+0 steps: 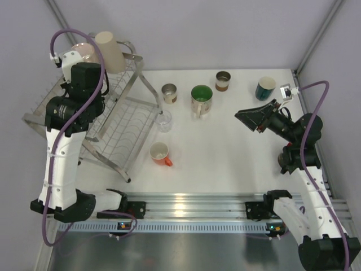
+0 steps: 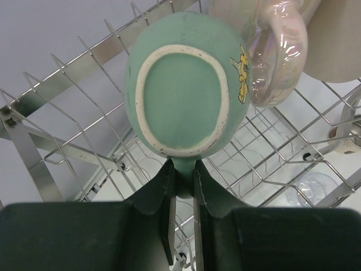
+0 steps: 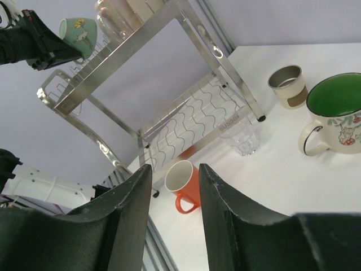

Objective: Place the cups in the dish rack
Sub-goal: Place the cup upside down on the dish rack, then grab a cup with the right arm, then pass the cup from the right arm to the left

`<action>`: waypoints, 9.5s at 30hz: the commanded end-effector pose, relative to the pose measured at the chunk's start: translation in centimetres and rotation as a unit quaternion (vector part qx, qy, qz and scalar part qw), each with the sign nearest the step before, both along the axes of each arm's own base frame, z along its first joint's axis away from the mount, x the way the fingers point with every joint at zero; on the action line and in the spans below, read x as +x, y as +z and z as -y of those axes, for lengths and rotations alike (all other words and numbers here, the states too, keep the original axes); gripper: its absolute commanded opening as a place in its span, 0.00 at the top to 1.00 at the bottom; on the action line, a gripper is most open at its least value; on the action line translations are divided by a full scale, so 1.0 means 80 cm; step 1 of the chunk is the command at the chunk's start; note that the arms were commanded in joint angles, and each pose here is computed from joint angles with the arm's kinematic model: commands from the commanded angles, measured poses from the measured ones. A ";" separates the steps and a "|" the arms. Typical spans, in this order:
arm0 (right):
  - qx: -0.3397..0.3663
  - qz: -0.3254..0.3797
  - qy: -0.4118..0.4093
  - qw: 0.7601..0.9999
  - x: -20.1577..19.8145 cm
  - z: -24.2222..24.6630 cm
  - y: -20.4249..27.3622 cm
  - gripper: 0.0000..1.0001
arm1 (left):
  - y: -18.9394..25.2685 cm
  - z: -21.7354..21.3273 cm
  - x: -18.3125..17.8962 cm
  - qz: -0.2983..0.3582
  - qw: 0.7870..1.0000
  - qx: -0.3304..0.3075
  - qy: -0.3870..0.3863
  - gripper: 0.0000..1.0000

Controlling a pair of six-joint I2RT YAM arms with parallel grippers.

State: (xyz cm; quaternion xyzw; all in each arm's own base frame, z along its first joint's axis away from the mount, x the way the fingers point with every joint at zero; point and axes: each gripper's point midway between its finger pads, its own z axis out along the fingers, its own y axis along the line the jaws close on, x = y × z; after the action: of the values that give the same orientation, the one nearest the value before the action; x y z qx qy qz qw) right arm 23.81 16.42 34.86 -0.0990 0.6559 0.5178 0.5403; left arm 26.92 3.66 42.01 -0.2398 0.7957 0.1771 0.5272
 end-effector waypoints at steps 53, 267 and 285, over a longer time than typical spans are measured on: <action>-0.025 0.015 -0.025 0.999 0.017 0.006 0.007 0.57 | 0.050 -0.030 0.029 0.052 0.999 -0.012 0.002 0.53; 0.200 0.344 -0.068 0.915 0.027 -0.099 0.194 0.73 | 0.184 0.430 -0.015 0.274 0.508 -0.571 -0.583 1.00; 0.121 0.315 -0.073 0.939 0.013 -0.089 0.138 0.57 | 0.167 0.399 0.000 0.283 0.637 -0.438 -0.568 1.00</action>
State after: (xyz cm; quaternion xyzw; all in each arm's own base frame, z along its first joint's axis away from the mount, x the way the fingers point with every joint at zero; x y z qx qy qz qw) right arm 26.34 23.52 46.60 -0.1231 0.3896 0.4947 0.7670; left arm 27.80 -30.78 51.86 0.0054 0.5918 -0.6381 0.4924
